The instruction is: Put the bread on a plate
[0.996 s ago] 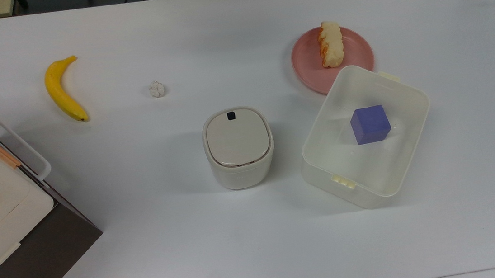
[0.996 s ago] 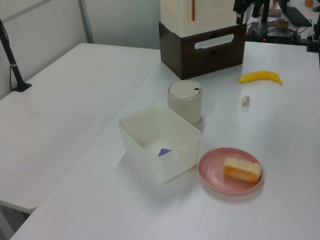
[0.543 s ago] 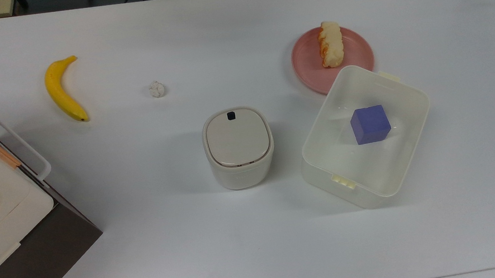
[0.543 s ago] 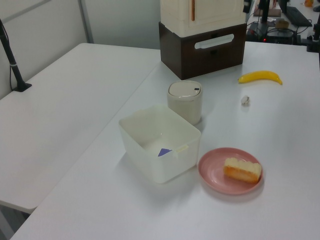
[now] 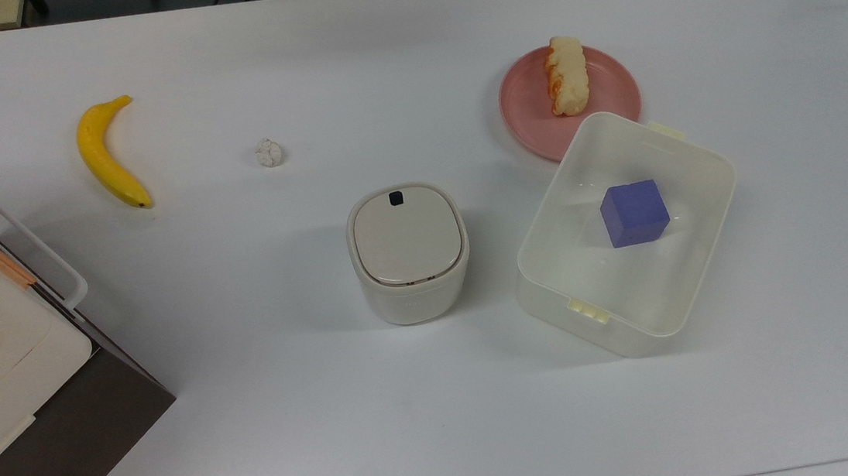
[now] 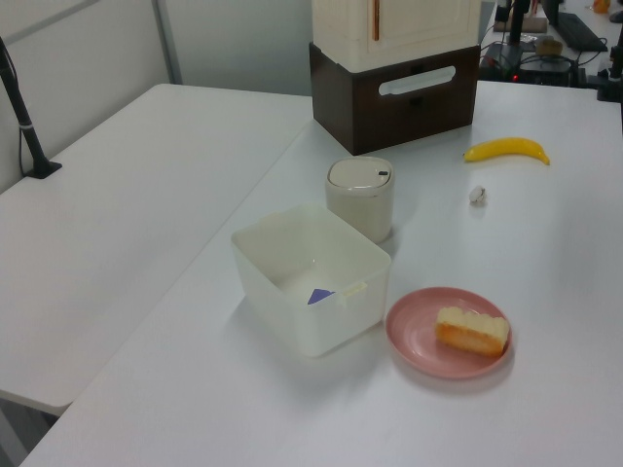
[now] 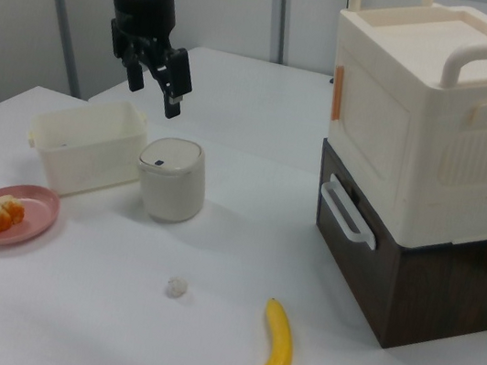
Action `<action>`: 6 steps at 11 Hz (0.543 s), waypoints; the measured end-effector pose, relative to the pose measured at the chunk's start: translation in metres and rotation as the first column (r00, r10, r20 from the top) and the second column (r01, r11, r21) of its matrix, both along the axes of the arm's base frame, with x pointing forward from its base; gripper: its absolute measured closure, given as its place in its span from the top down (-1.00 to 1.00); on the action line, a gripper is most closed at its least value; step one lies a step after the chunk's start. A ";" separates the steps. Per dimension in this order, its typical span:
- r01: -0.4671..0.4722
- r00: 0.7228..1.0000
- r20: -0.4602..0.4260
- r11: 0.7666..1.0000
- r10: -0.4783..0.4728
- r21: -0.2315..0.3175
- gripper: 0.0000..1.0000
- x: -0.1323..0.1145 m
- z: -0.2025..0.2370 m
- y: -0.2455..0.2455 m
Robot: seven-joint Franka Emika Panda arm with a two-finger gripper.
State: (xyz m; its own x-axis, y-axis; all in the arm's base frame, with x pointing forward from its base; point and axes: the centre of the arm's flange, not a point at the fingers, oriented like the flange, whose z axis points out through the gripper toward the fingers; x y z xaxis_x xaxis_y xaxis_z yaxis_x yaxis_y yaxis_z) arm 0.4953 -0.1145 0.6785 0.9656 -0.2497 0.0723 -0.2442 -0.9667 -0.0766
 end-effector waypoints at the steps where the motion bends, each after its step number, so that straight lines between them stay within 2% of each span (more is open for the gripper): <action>1: -0.002 1.000 0.000 1.000 0.002 0.000 1.00 0.000 0.000 0.001; 6: -0.008 1.000 -0.001 1.000 0.008 0.000 1.00 0.000 0.000 0.003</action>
State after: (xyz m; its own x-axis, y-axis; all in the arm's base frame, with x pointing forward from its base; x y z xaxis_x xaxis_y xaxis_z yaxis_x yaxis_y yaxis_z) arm 0.4958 -0.1113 0.6788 0.9677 -0.2417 0.0714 -0.2363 -0.9687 -0.0765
